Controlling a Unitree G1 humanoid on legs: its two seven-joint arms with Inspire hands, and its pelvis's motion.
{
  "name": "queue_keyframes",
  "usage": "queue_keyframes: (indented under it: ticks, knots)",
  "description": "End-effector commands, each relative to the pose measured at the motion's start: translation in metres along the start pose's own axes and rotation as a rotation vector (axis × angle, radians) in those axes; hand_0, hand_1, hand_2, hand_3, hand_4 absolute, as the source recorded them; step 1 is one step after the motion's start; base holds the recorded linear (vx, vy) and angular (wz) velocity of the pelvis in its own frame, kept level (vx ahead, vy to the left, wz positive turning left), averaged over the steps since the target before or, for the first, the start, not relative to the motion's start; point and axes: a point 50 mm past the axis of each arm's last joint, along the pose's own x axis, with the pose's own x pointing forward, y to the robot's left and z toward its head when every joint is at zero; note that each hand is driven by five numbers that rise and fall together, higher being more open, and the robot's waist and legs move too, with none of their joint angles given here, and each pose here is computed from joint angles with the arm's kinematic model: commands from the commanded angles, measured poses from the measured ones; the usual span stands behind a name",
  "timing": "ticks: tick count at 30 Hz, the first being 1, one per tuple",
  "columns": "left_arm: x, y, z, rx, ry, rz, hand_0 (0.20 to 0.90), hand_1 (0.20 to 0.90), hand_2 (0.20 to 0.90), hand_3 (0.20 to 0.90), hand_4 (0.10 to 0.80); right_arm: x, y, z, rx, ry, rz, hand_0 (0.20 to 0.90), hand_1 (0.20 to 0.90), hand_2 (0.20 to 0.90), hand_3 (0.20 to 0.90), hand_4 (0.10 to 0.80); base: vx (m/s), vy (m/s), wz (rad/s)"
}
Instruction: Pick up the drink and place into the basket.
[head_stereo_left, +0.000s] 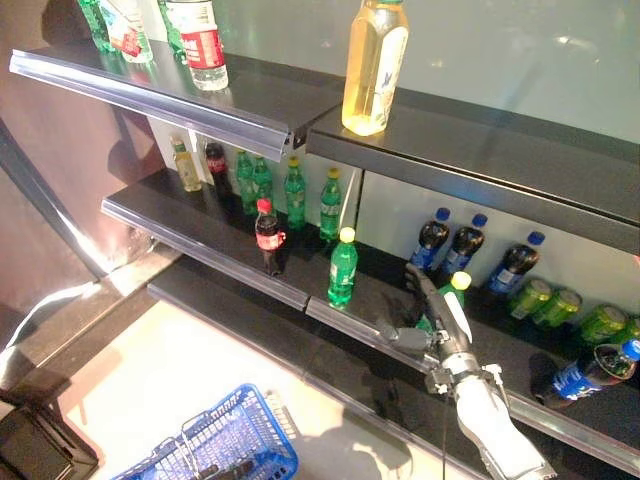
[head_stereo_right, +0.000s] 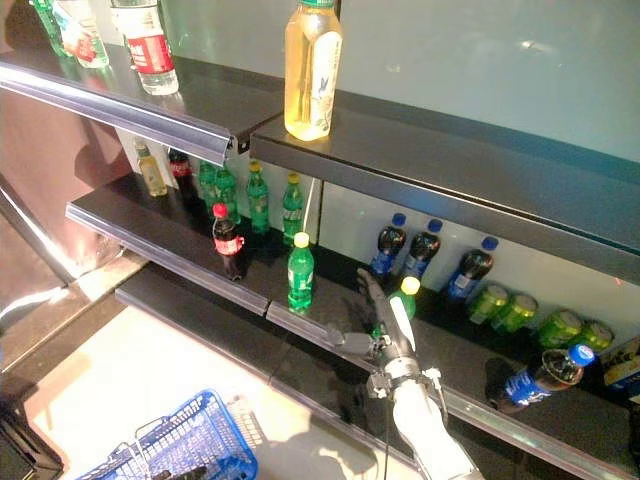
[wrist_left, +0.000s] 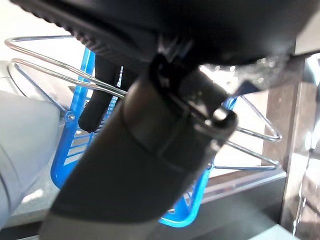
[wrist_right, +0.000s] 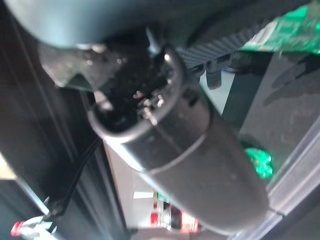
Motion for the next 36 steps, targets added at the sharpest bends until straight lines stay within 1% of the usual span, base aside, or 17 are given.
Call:
queue_keyframes:
  ticks: [1, 3, 7, 11, 15, 25, 29, 31, 32, 36]
  knots:
    - [-0.006, -0.029, -0.038, 0.009, 0.117, -0.114, 0.300, 0.300, 0.300, 0.200, 0.100, 0.023, -0.023, 0.058, 0.055, -0.261, -0.151, 0.900, 0.900, 0.900, 0.900, 0.800, 0.128, 0.085, 0.03]
    - [-0.006, -0.031, -0.040, 0.008, 0.119, -0.127, 0.300, 0.300, 0.300, 0.200, 0.100, 0.023, -0.026, 0.056, 0.055, -0.247, -0.155, 0.900, 0.900, 0.900, 0.900, 0.800, 0.101, 0.094, 0.04]
    - [-0.006, -0.044, -0.034, 0.003, 0.092, -0.186, 0.300, 0.300, 0.300, 0.200, 0.100, 0.030, -0.031, 0.059, 0.054, -0.265, -0.173, 0.900, 0.900, 0.900, 0.900, 0.800, -0.009, 0.074, 0.12]
    - [-0.004, -0.060, -0.016, 0.001, 0.031, -0.244, 0.300, 0.300, 0.300, 0.200, 0.100, 0.040, -0.036, 0.066, 0.085, -0.317, -0.220, 0.900, 0.900, 0.900, 0.900, 0.800, -0.017, 0.015, 0.27]
    - [-0.003, -0.065, -0.002, 0.008, -0.014, -0.279, 0.300, 0.300, 0.300, 0.200, 0.100, 0.049, -0.041, 0.079, 0.105, -0.374, -0.267, 0.900, 0.900, 0.900, 0.900, 0.800, -0.019, 0.008, 0.21]
    - [-0.003, -0.064, 0.007, 0.045, -0.022, -0.284, 0.300, 0.300, 0.300, 0.200, 0.100, 0.060, -0.054, 0.102, 0.166, -0.427, -0.384, 0.900, 0.900, 0.900, 0.900, 0.800, 0.061, 0.031, 0.13]
    - [-0.006, -0.050, -0.006, 0.092, 0.012, -0.257, 0.300, 0.300, 0.300, 0.200, 0.100, 0.059, -0.063, 0.092, 0.233, -0.340, -0.552, 0.900, 0.900, 0.900, 0.900, 0.800, 0.191, 0.019, 0.21]
    - [-0.007, -0.049, -0.009, 0.098, 0.018, -0.253, 0.300, 0.300, 0.300, 0.200, 0.100, 0.059, -0.063, 0.090, 0.242, -0.327, -0.570, 0.900, 0.900, 0.900, 0.900, 0.800, 0.138, 0.022, 0.17]
    - [-0.008, -0.043, -0.015, 0.120, 0.031, -0.243, 0.300, 0.300, 0.300, 0.200, 0.100, 0.059, -0.063, 0.086, 0.258, -0.293, -0.592, 0.900, 0.900, 0.900, 0.900, 0.800, 0.135, 0.018, 0.14]
    - [-0.008, -0.039, -0.013, 0.143, 0.031, -0.240, 0.300, 0.300, 0.300, 0.200, 0.100, 0.065, -0.059, 0.088, 0.290, -0.271, -0.646, 0.900, 0.900, 0.900, 0.900, 0.800, 0.084, 0.008, 0.06]
